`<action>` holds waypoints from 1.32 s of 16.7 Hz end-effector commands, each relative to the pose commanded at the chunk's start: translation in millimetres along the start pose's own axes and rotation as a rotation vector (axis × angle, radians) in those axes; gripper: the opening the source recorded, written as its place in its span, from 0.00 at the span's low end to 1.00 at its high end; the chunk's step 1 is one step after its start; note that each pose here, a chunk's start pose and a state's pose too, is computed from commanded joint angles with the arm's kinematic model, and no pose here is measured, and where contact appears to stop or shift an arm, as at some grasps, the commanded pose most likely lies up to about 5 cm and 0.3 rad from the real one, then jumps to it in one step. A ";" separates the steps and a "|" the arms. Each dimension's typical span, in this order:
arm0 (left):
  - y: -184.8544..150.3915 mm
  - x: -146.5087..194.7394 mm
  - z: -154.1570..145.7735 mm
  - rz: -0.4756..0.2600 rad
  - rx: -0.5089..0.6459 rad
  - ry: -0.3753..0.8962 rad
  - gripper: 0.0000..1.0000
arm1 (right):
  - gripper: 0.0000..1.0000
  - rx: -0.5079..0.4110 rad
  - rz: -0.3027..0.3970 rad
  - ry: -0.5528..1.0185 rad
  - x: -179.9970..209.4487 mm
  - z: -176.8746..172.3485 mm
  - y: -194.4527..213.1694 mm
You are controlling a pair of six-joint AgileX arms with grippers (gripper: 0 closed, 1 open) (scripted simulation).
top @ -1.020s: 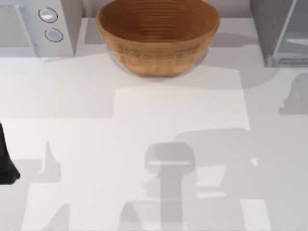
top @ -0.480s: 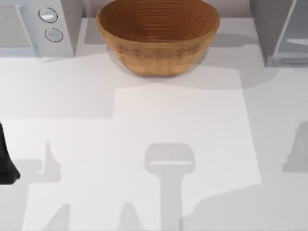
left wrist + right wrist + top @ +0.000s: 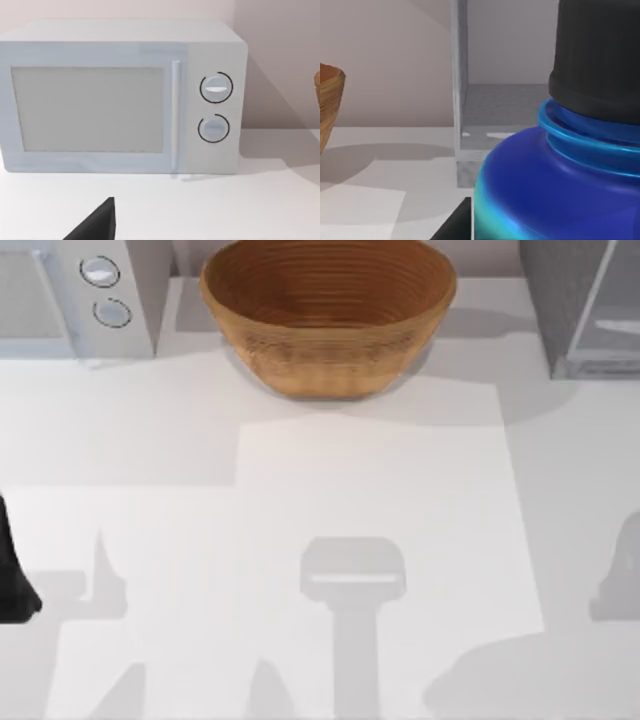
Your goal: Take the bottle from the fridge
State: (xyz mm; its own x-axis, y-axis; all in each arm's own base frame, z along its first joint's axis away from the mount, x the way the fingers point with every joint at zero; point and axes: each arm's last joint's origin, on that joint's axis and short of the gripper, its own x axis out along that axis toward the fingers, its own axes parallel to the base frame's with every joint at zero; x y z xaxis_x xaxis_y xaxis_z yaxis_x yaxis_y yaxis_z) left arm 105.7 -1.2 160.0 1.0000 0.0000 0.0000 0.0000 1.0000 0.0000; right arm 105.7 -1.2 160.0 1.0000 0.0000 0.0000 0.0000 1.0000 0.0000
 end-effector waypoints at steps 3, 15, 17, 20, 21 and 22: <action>0.0 0.0 0.0 0.000 0.000 0.000 1.00 | 0.00 0.002 -0.002 0.003 0.7 0.7 0.2; 0.0 0.0 0.0 0.000 0.000 0.000 1.00 | 0.00 -0.020 -0.008 0.024 56.0 32.2 58.6; 0.0 0.0 0.0 0.000 0.000 0.000 1.00 | 0.00 -0.022 -0.008 0.021 68.4 31.1 81.8; 0.0 0.0 0.0 0.000 0.000 0.000 1.00 | 0.00 -0.022 -0.008 0.014 81.0 21.7 121.6; 0.0 0.0 0.0 0.000 0.000 0.000 1.00 | 0.00 -0.021 -0.008 0.011 83.1 16.7 135.1; 0.0 0.0 0.0 0.000 0.000 0.000 1.00 | 0.00 -0.020 -0.007 0.009 84.0 10.8 148.5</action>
State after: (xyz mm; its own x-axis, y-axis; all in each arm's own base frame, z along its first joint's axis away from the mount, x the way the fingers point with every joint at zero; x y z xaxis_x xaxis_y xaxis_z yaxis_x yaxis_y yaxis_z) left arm 105.7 -1.2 160.0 1.0000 0.0000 0.0000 0.0000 1.0000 0.0000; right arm 189.7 147.3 170.8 0.9999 -0.0073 -0.0087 0.0072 0.9998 -0.0197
